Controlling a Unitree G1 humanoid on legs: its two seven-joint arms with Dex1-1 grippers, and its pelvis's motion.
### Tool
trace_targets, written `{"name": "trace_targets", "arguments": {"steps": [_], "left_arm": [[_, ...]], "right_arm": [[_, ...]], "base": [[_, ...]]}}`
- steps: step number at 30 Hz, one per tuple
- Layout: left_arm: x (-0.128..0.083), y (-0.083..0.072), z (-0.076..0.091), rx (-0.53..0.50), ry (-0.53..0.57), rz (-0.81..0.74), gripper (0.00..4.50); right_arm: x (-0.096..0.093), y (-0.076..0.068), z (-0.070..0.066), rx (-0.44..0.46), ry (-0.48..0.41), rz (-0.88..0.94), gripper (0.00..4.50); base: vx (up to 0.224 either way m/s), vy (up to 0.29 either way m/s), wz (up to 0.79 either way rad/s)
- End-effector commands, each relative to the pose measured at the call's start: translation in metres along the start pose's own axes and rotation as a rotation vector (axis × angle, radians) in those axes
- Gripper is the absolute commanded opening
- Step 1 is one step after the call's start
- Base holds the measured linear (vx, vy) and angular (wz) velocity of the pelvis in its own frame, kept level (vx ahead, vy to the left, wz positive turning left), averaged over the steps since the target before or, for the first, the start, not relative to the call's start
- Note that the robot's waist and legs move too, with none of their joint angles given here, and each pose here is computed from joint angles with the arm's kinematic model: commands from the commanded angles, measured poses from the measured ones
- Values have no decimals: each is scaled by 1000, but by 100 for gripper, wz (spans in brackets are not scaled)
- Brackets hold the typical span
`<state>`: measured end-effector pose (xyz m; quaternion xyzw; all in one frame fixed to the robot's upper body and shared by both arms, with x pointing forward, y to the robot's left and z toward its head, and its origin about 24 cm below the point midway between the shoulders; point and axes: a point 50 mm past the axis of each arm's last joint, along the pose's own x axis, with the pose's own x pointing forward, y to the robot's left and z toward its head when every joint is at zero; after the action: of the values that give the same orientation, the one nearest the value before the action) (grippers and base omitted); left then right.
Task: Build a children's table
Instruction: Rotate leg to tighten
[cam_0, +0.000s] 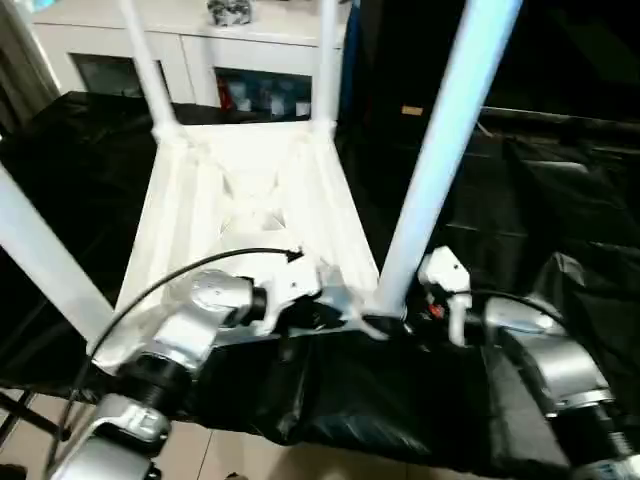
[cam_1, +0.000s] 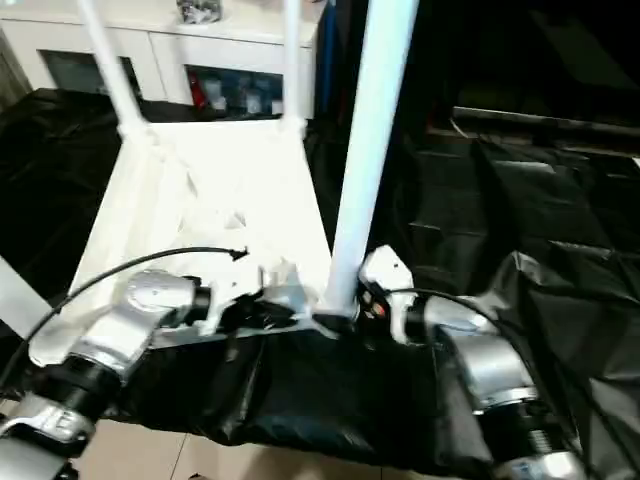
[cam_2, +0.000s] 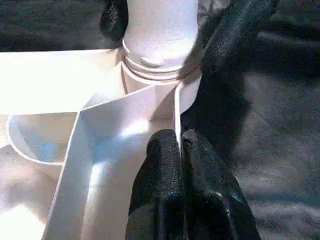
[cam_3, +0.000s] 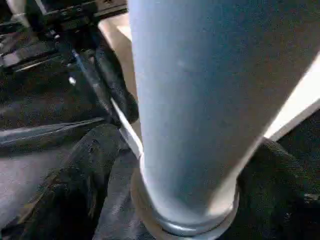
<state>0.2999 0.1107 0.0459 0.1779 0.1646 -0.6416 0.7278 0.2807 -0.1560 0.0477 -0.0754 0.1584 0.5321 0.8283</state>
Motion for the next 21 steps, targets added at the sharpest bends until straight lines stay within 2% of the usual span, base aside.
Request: {"name": "trace_targets", "arguments": {"steps": [1,2,5,8,11,13,19,21], "left_arm": [[1,-3,6,23,-43,-34,0],[-1,-2,6,22,-45,-46,0],[-3,-2,4,24,-37,-53,0],[-3,-2,4,25,-36,-60,0],[-3,-3,4,22,-38,-64,0],[-3,-3,4,22,-38,-66,0],[-3,-2,2,27,-25,-47,0],[4,0,2,26,-18,4,0]], "right_arm": [[-1,0,0,6,-2,19,343],[-3,-1,2,4,-2,35,321],[-4,-3,2,-6,4,38,306],[-5,-3,2,-11,7,41,271],[-3,-2,1,-14,14,54,261],[-3,-1,0,-14,16,58,236],[0,6,-5,-12,22,84,211],[5,12,-10,10,16,88,209]], "base": [[0,0,0],[0,0,0],[0,0,0],[0,0,0],[0,0,0],[0,0,0],[0,0,0],[0,0,0]]}}
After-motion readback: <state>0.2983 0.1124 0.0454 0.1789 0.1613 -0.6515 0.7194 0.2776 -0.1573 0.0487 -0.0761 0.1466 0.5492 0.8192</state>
